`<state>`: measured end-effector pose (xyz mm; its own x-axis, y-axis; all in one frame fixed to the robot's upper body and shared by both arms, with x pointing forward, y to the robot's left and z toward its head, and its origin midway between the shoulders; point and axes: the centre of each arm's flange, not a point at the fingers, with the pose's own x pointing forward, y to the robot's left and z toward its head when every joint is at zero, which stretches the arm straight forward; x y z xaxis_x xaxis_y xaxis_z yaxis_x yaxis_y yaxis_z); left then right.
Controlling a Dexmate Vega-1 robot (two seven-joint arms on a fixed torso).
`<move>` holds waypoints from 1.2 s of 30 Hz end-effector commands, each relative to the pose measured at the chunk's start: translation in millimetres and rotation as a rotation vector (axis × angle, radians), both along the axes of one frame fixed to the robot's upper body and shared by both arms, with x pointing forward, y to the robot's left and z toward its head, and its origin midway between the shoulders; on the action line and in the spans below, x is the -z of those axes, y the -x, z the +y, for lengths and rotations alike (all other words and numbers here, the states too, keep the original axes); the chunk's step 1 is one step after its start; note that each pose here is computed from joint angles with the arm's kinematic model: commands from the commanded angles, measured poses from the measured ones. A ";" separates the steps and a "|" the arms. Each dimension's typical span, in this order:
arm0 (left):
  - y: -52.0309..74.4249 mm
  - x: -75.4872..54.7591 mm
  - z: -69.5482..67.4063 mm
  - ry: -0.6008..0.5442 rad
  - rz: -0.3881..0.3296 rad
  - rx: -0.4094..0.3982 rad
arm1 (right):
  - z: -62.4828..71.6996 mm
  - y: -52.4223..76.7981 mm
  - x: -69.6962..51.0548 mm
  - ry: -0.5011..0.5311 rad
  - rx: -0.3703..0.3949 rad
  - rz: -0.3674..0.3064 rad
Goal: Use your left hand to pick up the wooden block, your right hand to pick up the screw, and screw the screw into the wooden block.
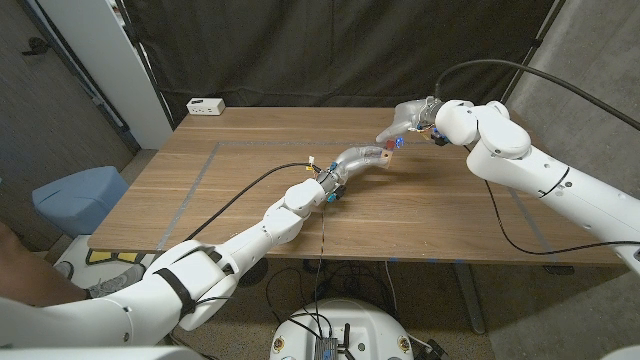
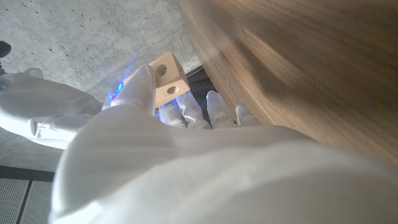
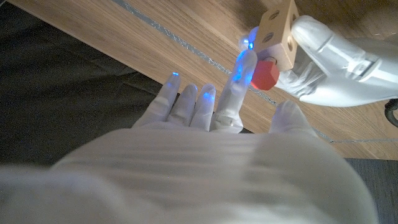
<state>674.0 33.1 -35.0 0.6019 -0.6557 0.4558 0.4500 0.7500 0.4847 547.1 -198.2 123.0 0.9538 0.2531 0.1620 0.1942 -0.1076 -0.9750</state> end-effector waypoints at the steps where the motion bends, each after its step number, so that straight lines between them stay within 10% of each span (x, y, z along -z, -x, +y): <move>1: 0.9 -1.8 -0.3 0.003 -0.008 0.003 | -4.2 8.5 -5.0 -0.004 0.020 -0.021; 36: 4.2 -4.4 2.4 0.082 -0.010 0.011 | -27.0 20.4 9.3 -0.348 -0.032 -0.106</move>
